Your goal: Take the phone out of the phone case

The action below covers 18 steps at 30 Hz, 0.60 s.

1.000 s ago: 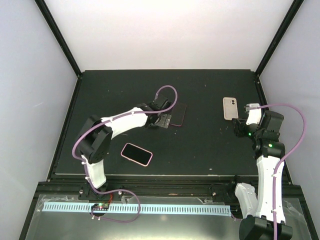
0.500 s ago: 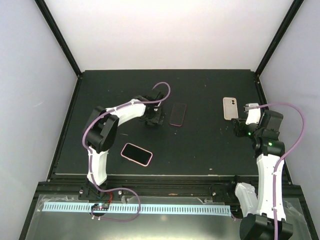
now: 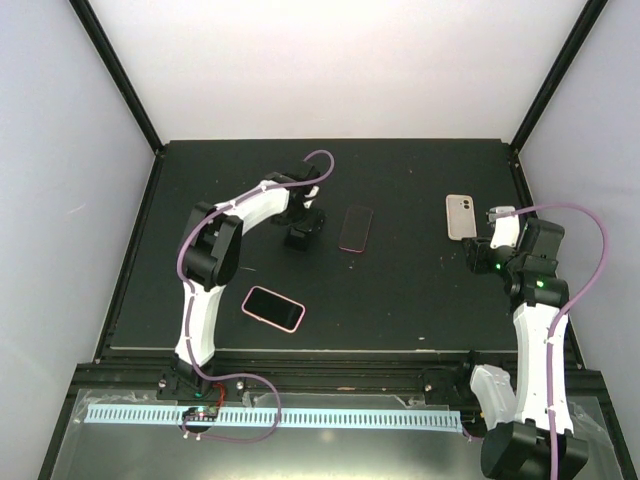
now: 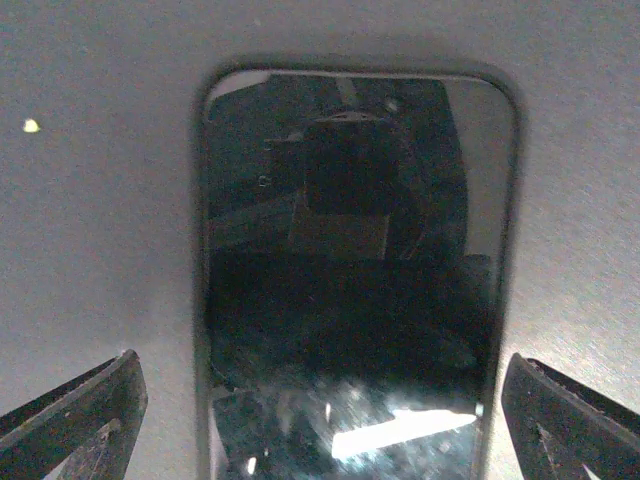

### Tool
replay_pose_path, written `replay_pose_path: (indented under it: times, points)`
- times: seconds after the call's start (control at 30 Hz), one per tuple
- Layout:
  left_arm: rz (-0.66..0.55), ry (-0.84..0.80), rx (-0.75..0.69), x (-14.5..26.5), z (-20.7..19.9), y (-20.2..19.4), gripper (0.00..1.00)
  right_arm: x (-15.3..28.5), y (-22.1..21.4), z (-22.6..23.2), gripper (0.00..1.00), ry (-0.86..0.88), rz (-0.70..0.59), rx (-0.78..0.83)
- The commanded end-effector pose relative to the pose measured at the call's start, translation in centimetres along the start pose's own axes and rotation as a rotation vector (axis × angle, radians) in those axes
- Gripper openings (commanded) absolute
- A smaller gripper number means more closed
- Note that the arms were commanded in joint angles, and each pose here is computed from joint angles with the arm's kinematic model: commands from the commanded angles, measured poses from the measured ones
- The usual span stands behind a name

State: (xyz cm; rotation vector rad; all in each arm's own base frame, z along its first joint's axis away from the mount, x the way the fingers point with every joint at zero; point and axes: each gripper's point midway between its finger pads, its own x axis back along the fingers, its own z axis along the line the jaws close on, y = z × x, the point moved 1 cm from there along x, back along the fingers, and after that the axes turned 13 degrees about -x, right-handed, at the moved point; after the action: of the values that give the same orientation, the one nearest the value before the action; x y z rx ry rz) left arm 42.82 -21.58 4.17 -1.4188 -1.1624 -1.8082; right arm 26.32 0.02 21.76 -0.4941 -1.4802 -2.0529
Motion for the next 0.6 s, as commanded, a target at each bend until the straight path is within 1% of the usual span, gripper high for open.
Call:
replay_pose_path:
  times: [0.0,0.1,0.37,0.57]
  points:
    - [0.072,-0.041,-0.033,-1.0,0.0,-0.6,0.99,0.1,0.8,0.2,0.48,0.011,-0.014,0.013]
    - [0.105,-0.031,-0.032,-1.6,0.3,-0.9,0.98,0.0,0.7,0.2,0.48,0.012,-0.008,0.012]
    - [0.117,-0.038,-0.046,-2.3,0.1,-0.7,0.98,-0.1,0.7,0.1,0.48,0.014,0.000,0.010]
    - [0.171,-0.009,-0.069,-3.5,0.4,-1.2,0.91,-0.1,0.7,0.2,0.48,0.014,0.000,0.010]
